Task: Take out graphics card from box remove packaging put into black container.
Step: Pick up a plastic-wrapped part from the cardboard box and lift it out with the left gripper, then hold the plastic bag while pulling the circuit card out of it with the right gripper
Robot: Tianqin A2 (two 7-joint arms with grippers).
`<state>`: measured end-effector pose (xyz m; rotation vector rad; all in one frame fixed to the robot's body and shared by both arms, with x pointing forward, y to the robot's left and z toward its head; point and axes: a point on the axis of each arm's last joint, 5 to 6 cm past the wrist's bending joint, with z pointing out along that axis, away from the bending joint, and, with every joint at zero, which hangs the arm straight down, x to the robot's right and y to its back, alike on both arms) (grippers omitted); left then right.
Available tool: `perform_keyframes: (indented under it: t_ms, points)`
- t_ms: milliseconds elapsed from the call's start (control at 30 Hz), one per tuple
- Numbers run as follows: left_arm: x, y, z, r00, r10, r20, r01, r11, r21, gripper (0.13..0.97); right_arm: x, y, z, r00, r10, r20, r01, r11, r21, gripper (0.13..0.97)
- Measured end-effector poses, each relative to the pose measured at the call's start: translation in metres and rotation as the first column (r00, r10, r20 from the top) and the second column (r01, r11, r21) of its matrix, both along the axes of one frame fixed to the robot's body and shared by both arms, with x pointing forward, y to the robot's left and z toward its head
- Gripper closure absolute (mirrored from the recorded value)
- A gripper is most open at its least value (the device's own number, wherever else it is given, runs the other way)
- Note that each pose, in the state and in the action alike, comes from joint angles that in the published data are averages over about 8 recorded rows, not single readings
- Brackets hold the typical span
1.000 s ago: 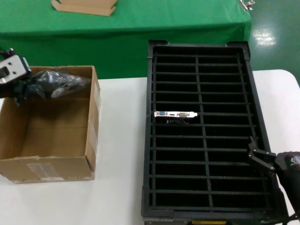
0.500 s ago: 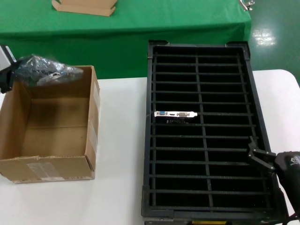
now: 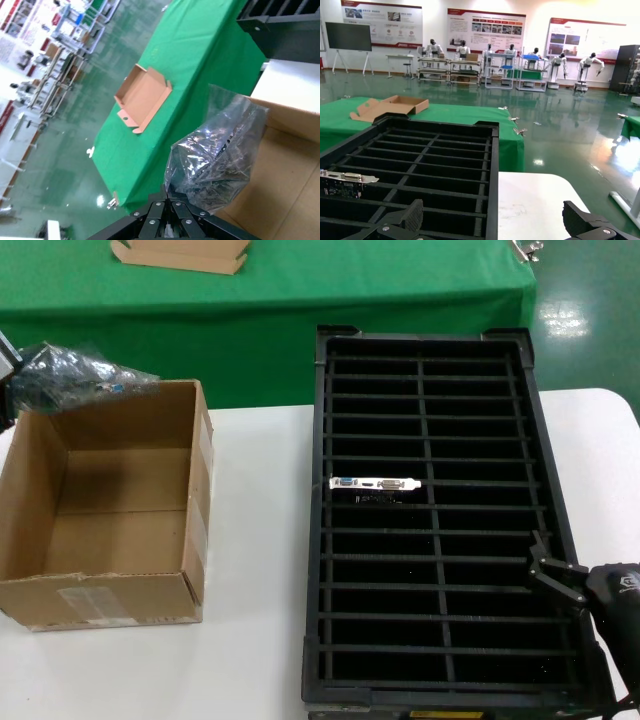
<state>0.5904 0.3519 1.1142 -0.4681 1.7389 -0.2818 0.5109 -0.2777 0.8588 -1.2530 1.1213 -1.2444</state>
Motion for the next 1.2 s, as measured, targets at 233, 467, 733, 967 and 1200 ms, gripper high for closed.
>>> perform_keyframes:
  t_ms: [233,467,733,967,1200]
  points:
    - [-0.0166,-0.0224,-0.0074,0.9986,0.044,0.028,-0.044,0.999,-0.024,0.958,0.010,-0.001,0.015,0.999,0.020,0.049,-0.018,0.999,-0.038,0.130]
    - [-0.0344,-0.0411,-0.0169,0.9974,0.063,0.036,-0.062,0.998,-0.034,0.958,0.049,0.019,0.064,0.967,0.143,0.212,-0.115,0.984,-0.136,0.130]
    - [-0.0473,-0.0557,-0.0185,0.9974,0.057,0.044,-0.056,0.998,-0.030,0.958,0.095,0.089,0.100,0.882,0.358,0.307,-0.281,0.922,-0.267,0.130]
    - [-0.0549,-0.0651,-0.0165,0.9979,0.039,0.052,-0.038,0.999,-0.028,0.958,0.112,0.163,0.109,0.804,0.511,0.302,-0.385,0.836,-0.390,0.130]
    - [-0.0573,-0.0694,-0.0165,0.9982,0.020,0.056,-0.018,0.999,-0.039,0.958,0.111,0.208,0.107,0.756,0.600,0.262,-0.448,0.766,-0.462,0.132]
